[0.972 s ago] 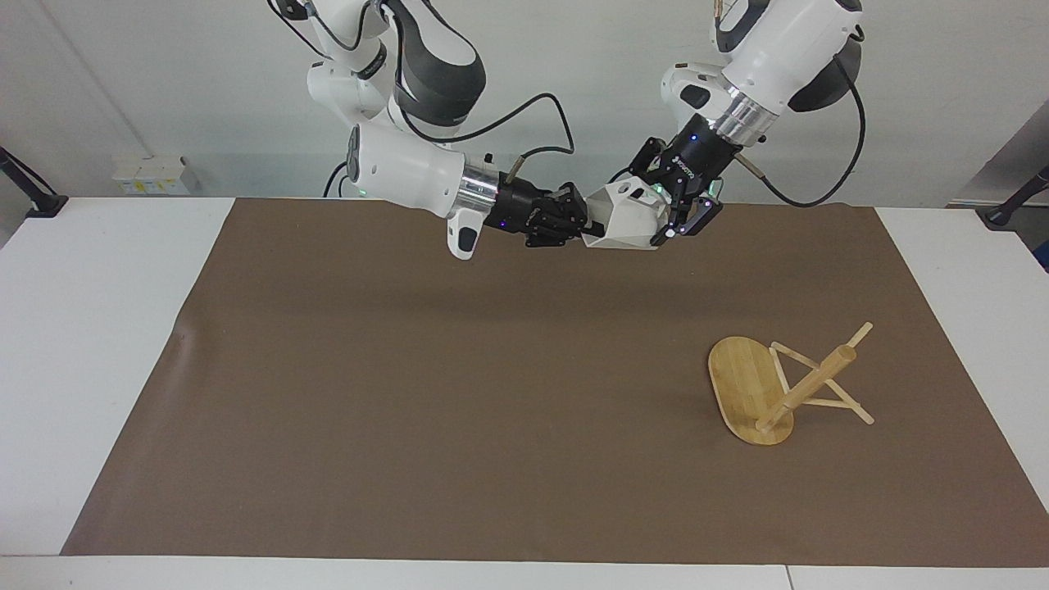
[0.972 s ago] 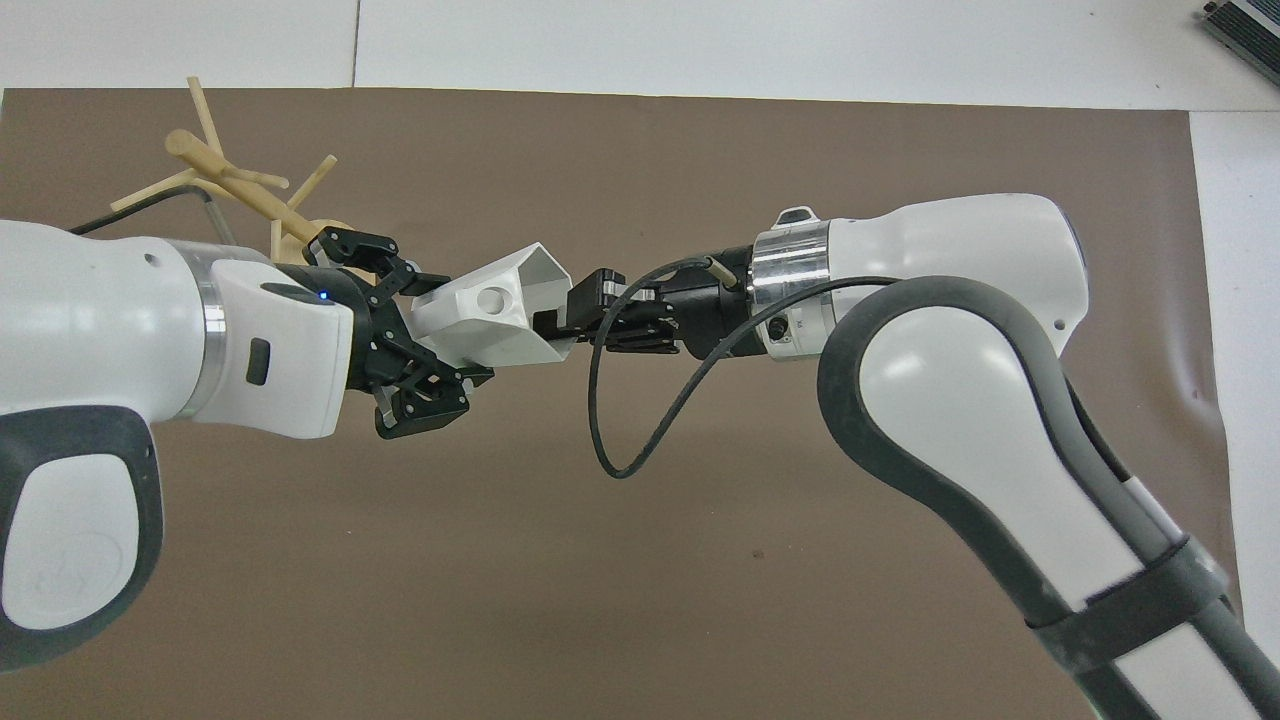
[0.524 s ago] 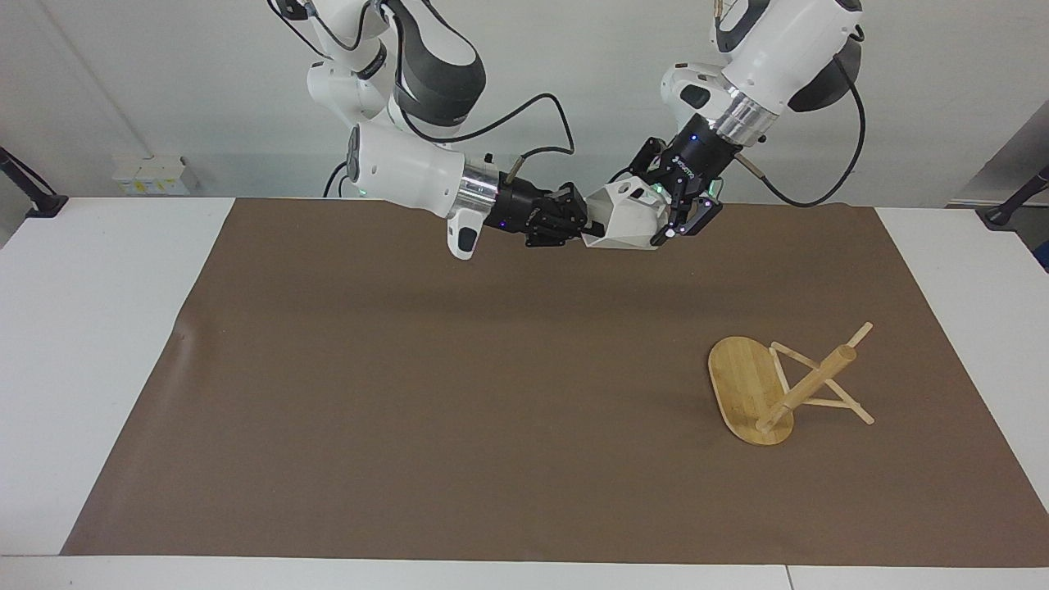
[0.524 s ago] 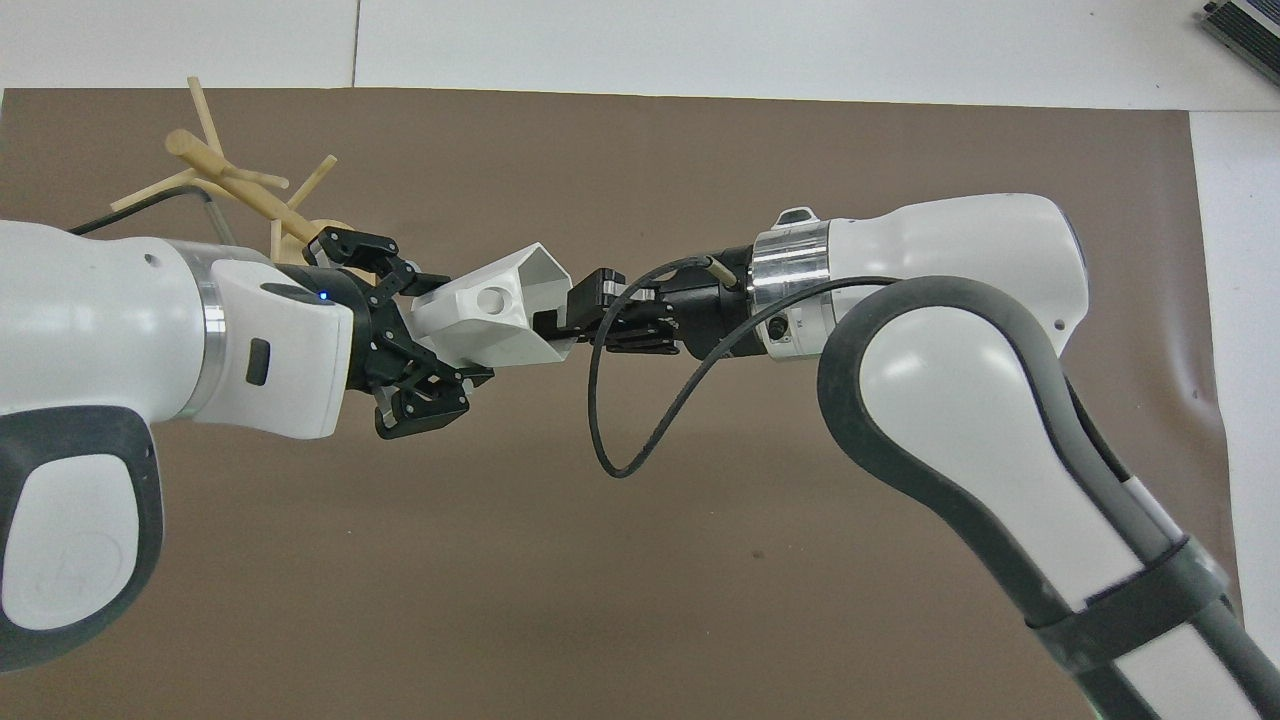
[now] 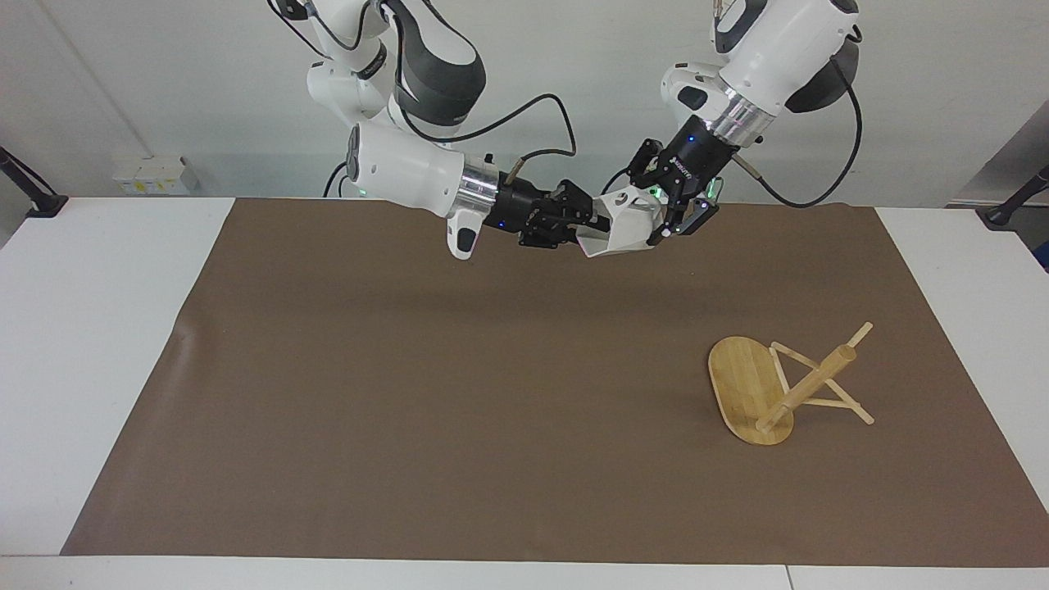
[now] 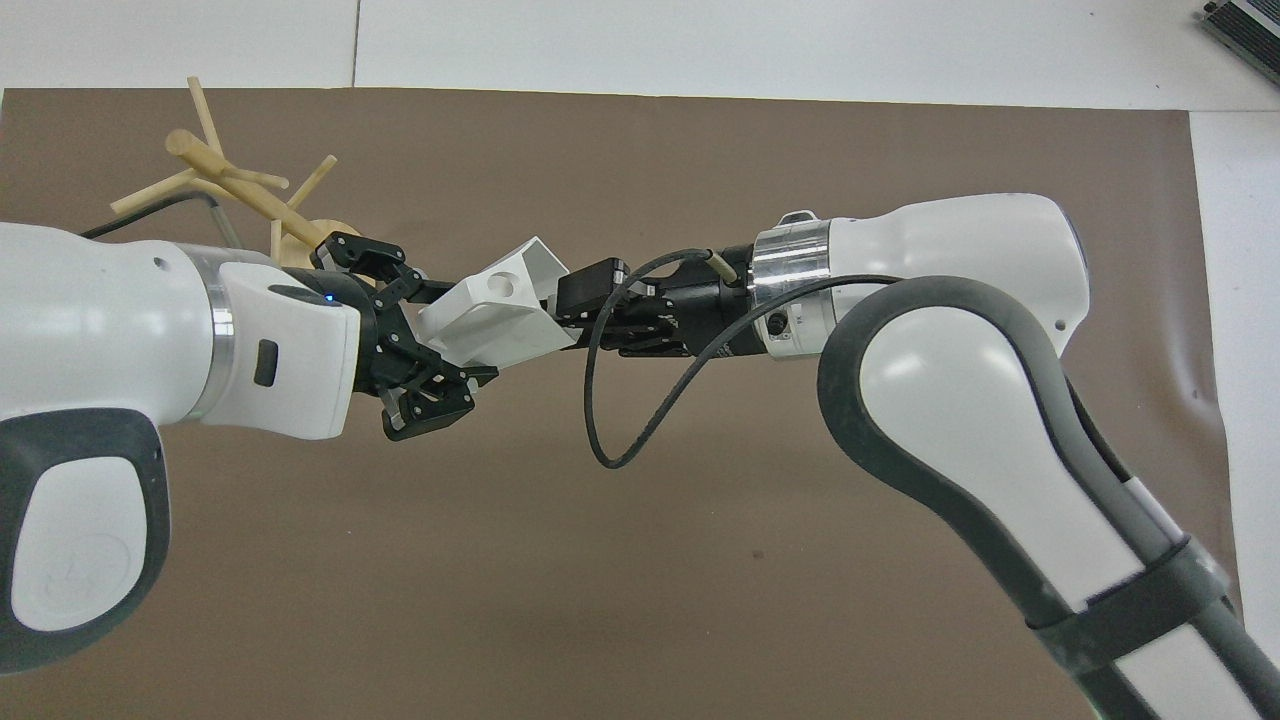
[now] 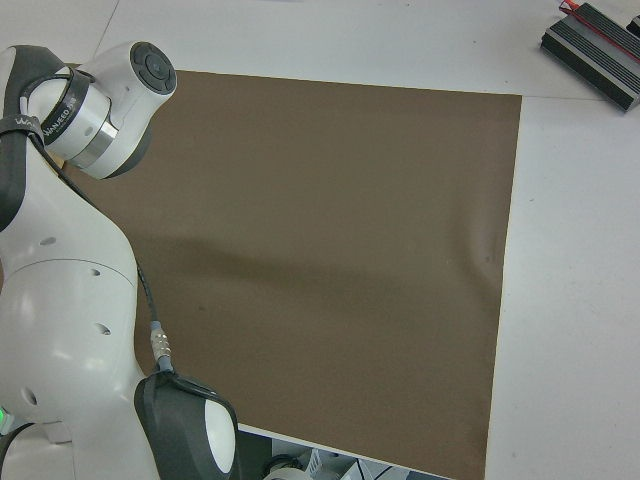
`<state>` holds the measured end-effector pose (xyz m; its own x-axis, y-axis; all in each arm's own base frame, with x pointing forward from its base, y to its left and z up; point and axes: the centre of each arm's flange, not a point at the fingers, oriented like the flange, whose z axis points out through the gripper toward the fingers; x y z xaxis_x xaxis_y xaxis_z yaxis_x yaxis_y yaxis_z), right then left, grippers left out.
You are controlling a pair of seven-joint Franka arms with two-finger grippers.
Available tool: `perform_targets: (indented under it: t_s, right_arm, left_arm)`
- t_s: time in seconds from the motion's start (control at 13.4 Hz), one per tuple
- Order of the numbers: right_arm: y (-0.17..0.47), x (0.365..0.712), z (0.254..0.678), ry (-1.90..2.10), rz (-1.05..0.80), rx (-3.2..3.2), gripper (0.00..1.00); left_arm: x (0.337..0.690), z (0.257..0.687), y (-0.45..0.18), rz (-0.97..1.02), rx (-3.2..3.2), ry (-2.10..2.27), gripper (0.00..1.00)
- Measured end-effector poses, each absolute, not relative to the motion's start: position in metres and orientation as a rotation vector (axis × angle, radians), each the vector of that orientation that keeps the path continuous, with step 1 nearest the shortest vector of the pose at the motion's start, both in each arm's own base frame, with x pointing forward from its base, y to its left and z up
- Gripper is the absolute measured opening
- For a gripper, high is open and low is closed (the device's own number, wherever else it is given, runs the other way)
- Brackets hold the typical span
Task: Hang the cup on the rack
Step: 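Grasp the cup with the left gripper from the right gripper, then open the right gripper and withdraw it while the left gripper holds the cup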
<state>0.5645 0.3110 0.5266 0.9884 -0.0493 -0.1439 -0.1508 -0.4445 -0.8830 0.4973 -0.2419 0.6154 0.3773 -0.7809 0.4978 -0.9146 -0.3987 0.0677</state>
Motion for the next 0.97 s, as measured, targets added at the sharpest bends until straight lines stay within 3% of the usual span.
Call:
perform_targets:
  t_s: [0.15, 0.37, 0.45, 0.75, 0.97]
  right_arm:
    - [0.311, 0.565, 0.527, 0.151, 0.119, -2.03, 0.59]
    - [0.311, 0.565, 0.529, 0.182, 0.132, -2.027, 0.94]
    - [0.311, 0.565, 0.53, 0.183, 0.132, -2.027, 1.0]
    - [0.305, 0.568, 0.53, 0.199, 0.115, -2.028, 1.0]
    - [0.278, 0.584, 0.536, 0.227, -0.018, -2.089, 1.0]
  left_arm:
    - [0.497, 0.615, -0.242, 0.562, 2.31, -1.483, 0.74]
    - [0.498, 0.615, -0.241, 0.561, 2.312, -1.48, 0.74]
    - [0.498, 0.613, -0.24, 0.558, 2.315, -1.476, 0.74]
    - [0.505, 0.608, -0.224, 0.543, 2.387, -1.483, 0.74]
    - [0.508, 0.598, -0.214, 0.513, 2.544, -1.405, 0.74]
